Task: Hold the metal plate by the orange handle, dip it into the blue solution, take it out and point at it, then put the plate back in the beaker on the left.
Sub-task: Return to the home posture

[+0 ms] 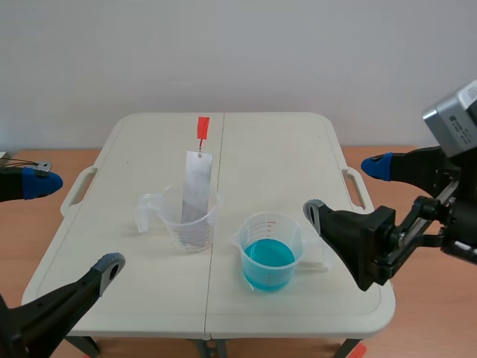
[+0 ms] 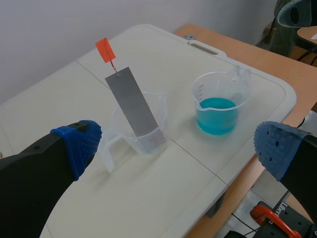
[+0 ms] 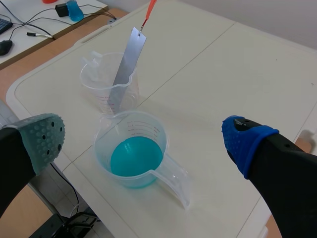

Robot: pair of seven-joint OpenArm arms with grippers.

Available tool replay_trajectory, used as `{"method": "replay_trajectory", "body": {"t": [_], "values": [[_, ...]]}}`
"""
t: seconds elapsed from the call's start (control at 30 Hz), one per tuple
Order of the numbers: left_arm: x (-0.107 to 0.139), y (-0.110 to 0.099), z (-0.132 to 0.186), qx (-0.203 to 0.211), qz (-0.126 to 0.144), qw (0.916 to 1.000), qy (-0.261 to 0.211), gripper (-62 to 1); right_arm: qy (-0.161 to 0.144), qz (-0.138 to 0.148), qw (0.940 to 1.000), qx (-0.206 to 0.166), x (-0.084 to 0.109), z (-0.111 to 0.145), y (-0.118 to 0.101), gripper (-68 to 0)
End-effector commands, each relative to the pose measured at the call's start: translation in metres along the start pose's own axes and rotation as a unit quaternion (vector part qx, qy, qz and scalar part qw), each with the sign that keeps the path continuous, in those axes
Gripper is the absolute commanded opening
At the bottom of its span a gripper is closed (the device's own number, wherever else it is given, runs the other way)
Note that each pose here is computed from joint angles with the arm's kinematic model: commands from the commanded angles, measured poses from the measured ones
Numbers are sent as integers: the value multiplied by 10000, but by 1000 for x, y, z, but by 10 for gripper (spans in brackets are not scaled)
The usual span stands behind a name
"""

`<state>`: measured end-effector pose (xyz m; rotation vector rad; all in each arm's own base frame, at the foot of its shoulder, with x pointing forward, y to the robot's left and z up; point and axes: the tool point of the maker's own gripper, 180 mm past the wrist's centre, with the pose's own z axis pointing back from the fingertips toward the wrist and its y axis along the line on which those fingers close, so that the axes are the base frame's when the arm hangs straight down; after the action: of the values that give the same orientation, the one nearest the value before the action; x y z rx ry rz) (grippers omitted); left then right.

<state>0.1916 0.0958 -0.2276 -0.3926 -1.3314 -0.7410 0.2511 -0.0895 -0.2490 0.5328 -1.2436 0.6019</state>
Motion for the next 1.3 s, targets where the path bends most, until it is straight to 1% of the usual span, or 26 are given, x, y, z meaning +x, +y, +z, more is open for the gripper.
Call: {"method": "replay_trajectory", "body": {"t": [0.0,1.03,1.27], "values": [[12,0,-2,2,-24,9998,-212,14,-202,77,9998,-11,14,0,-2,-12],[12,0,-2,12,-16,9998,-212,14,-205,85,9998,-13,14,-1,-3,-12],[12,0,-2,12,-16,9998,-212,14,-343,83,9994,-14,19,0,-3,-12]]}}
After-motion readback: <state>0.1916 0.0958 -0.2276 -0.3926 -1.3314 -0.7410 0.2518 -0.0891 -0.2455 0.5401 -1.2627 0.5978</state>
